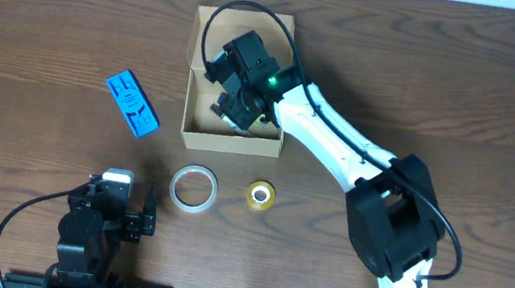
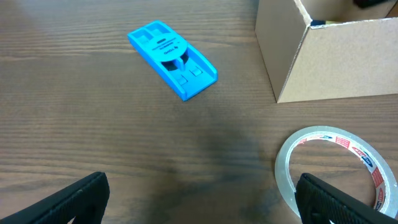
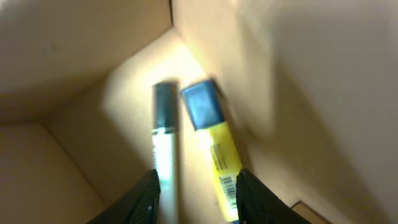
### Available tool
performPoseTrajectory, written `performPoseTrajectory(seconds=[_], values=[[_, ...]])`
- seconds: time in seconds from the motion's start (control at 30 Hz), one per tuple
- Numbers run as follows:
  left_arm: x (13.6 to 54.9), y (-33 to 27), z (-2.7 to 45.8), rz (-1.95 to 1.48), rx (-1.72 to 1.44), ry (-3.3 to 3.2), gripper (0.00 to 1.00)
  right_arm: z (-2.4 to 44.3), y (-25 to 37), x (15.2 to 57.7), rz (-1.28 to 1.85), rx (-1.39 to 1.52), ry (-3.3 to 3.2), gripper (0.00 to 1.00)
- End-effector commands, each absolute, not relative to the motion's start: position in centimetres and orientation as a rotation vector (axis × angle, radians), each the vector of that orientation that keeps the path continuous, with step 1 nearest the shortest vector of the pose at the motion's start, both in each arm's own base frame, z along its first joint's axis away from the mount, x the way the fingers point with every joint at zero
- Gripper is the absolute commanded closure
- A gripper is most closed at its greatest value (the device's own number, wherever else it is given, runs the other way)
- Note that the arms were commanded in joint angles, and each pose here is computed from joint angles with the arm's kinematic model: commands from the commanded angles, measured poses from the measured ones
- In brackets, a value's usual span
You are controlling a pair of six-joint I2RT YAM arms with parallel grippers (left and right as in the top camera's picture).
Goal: Pack container
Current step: 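Carry the highlighter into the box and release it with the right gripper, then move the right gripper to the yellow tape roll and grasp it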
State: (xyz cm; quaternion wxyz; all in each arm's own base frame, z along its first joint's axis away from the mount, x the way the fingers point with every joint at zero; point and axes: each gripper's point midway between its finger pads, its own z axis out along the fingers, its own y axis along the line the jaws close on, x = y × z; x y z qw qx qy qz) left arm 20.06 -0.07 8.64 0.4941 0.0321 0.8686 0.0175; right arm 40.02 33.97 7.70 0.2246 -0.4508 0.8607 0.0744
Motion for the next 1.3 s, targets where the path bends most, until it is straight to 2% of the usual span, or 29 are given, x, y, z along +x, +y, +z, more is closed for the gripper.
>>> performPoseTrajectory(seconds=[0.0, 0.07, 0.17, 0.37, 0.5, 0.73, 0.83, 1.03, 1.27], values=[[20.1, 0.1, 8.5, 0.061, 0.085, 2.105, 0.05, 10.2, 35.0, 40.9, 0.213, -1.228, 2.327, 0.53], [20.1, 0.1, 8.5, 0.061, 0.085, 2.105, 0.04, 11.8, 35.0, 40.9, 0.22, -1.204, 2.344, 0.5], [20.1, 0.1, 8.5, 0.061, 0.085, 2.105, 0.05, 14.8, 34.2, 40.3, 0.234, -1.135, 2.389, 0.39], [20.1, 0.1, 8.5, 0.061, 0.085, 2.105, 0.05, 19.0, 30.6, 38.6, 0.187, -0.952, 2.475, 0.34], [20.1, 0.1, 8.5, 0.061, 0.085, 2.105, 0.05, 20.1, 28.0, 36.7, 0.14, -0.871, 2.495, 0.31], [20.1, 0.1, 8.5, 0.061, 0.085, 2.105, 0.05, 18.4, 23.3, 31.1, 0.166, -0.691, 2.563, 0.23], [20.1, 0.1, 8.5, 0.061, 0.085, 2.105, 0.04, 16.4, 21.8, 28.3, 0.192, -0.582, 2.623, 0.14], [20.1, 0.1, 8.5, 0.061, 0.085, 2.105, 0.05, 11.3, 21.2, 23.0, 0.215, -0.427, 2.759, 0.11], [20.1, 0.1, 8.5, 0.061, 0.085, 2.105, 0.04, 8.9, 21.6, 21.9, 0.221, -0.021, 2.772, 0.09]])
